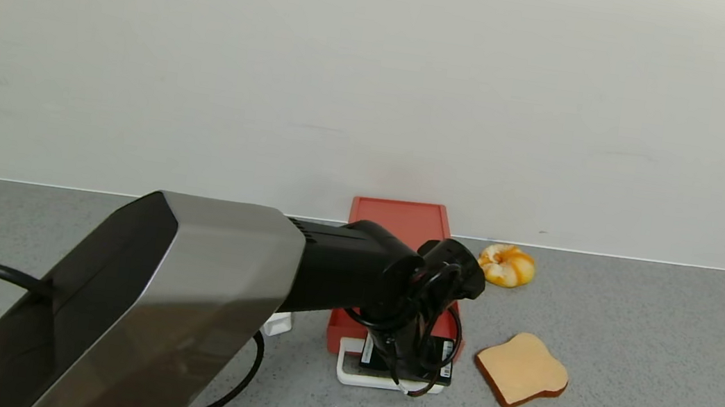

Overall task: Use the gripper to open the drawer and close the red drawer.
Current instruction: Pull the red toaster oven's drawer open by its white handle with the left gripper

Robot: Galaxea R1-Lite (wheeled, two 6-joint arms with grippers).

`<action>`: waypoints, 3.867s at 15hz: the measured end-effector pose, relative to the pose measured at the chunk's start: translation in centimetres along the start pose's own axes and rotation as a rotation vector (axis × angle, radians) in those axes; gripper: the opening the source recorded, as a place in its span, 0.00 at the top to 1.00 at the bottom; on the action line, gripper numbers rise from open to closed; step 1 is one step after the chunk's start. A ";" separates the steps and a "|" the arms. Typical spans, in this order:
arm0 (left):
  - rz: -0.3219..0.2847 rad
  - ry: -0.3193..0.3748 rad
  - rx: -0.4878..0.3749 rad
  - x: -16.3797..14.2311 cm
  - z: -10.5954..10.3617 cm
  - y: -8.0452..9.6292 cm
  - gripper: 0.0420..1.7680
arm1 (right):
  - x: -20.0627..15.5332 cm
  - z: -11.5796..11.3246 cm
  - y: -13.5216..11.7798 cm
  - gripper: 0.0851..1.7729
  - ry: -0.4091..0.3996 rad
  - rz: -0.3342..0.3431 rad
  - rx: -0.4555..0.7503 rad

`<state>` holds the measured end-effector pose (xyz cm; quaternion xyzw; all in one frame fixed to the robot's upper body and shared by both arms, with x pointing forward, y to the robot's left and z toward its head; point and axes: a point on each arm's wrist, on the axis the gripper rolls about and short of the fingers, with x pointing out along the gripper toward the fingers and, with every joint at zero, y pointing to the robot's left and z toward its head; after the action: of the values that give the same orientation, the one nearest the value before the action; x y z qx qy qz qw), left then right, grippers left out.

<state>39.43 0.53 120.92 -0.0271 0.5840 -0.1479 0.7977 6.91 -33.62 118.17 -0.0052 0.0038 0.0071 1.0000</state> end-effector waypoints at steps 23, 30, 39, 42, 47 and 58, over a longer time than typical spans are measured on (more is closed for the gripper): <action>0.044 0.081 -0.050 -0.7 -2.5 -1.1 0.96 | 0.0 0.0 0.0 0.04 0.000 0.000 0.000; 0.042 0.085 -0.060 -0.7 -3.1 -1.7 0.96 | 0.0 0.0 0.0 0.04 0.000 0.000 0.000; 0.058 0.111 -0.058 -1.0 -3.8 -2.1 0.96 | 0.0 0.0 0.0 0.04 0.000 0.000 0.000; 0.055 0.111 -0.061 -1.1 -4.1 -2.4 0.96 | 0.0 0.0 0.0 0.04 0.000 0.000 0.000; 0.037 0.093 -0.057 -2.0 -3.9 -2.6 0.96 | 0.0 0.0 0.0 0.04 0.000 0.000 0.000; -0.037 0.008 0.118 -10.0 -3.2 -1.1 0.96 | 0.0 0.0 0.0 0.04 0.000 0.000 0.000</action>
<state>33.41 2.58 129.37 0.0098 0.5767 -0.1971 0.7928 6.91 -33.62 118.17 -0.0052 0.0038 0.0074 1.0000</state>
